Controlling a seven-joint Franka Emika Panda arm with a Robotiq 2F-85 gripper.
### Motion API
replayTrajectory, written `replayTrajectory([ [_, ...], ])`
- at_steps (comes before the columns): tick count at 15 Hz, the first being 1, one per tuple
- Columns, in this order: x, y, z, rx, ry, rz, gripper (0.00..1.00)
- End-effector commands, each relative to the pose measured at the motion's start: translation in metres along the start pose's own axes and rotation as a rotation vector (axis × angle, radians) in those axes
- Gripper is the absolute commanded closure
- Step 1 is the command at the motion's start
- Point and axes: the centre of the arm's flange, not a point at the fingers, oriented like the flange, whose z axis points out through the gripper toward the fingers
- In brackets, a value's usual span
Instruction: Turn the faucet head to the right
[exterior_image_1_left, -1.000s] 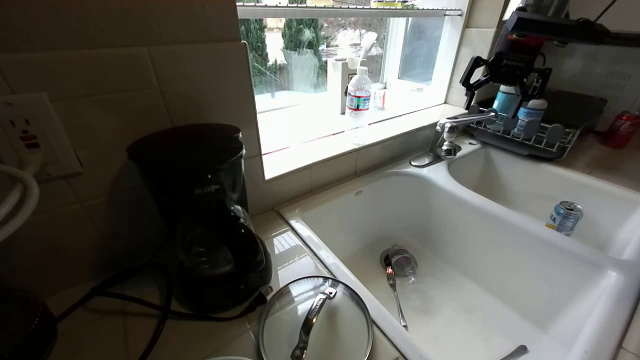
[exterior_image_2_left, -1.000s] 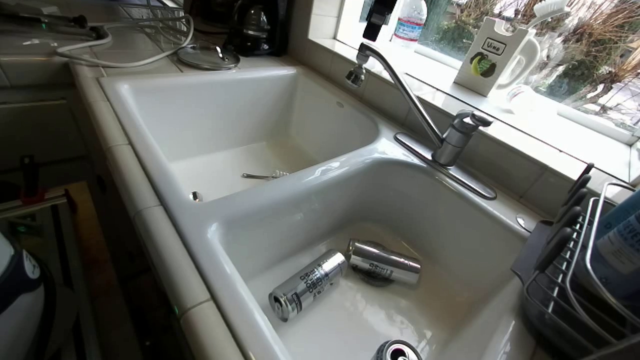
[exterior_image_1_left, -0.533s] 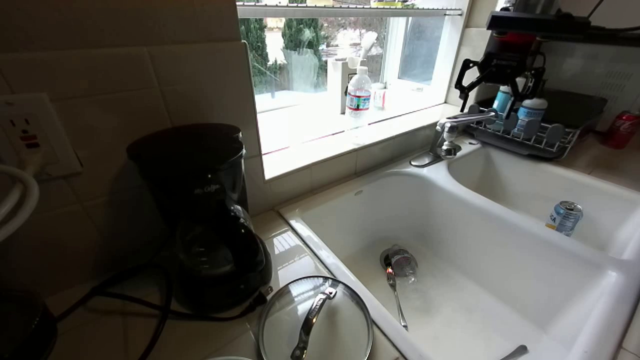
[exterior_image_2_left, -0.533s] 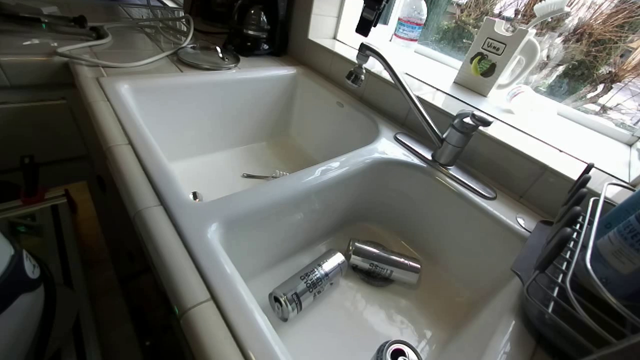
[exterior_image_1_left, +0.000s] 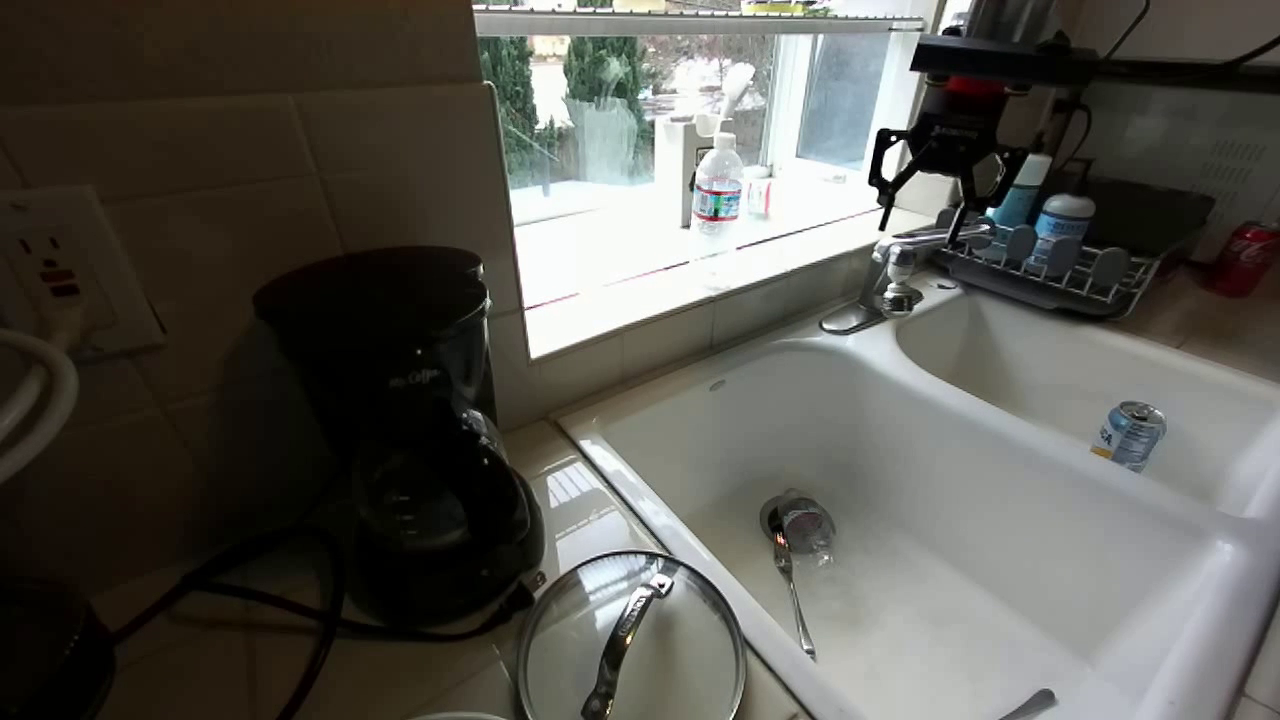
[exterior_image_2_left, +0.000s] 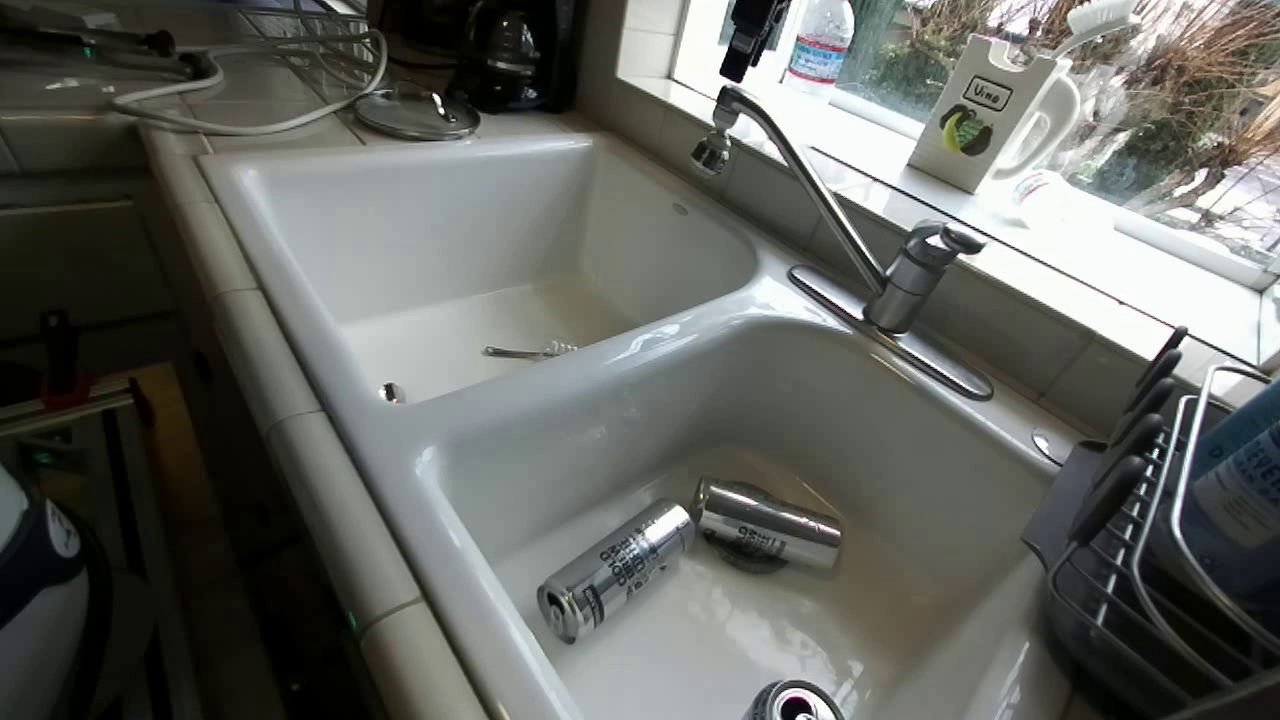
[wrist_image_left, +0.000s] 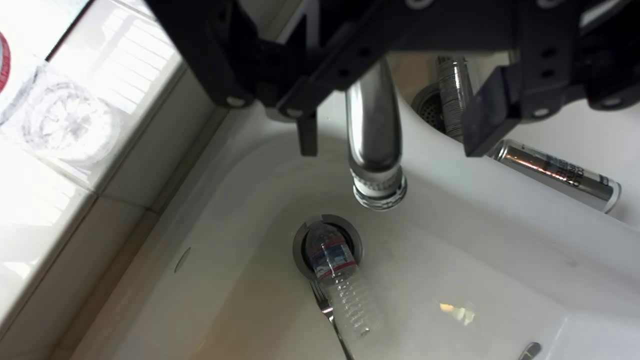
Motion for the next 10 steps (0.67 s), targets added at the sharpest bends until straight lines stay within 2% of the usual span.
replayTrajectory([
  [1,0.006,-0.018,0.011,0.012,0.008,0.026,0.23],
  [5,0.007,-0.024,0.024,-0.025,-0.002,0.031,0.25],
  [7,0.006,-0.023,0.027,-0.037,-0.003,0.03,0.51],
  [8,0.006,-0.021,0.026,-0.041,-0.001,0.027,0.55],
  [10,0.006,-0.013,0.025,-0.06,0.011,0.015,0.73],
])
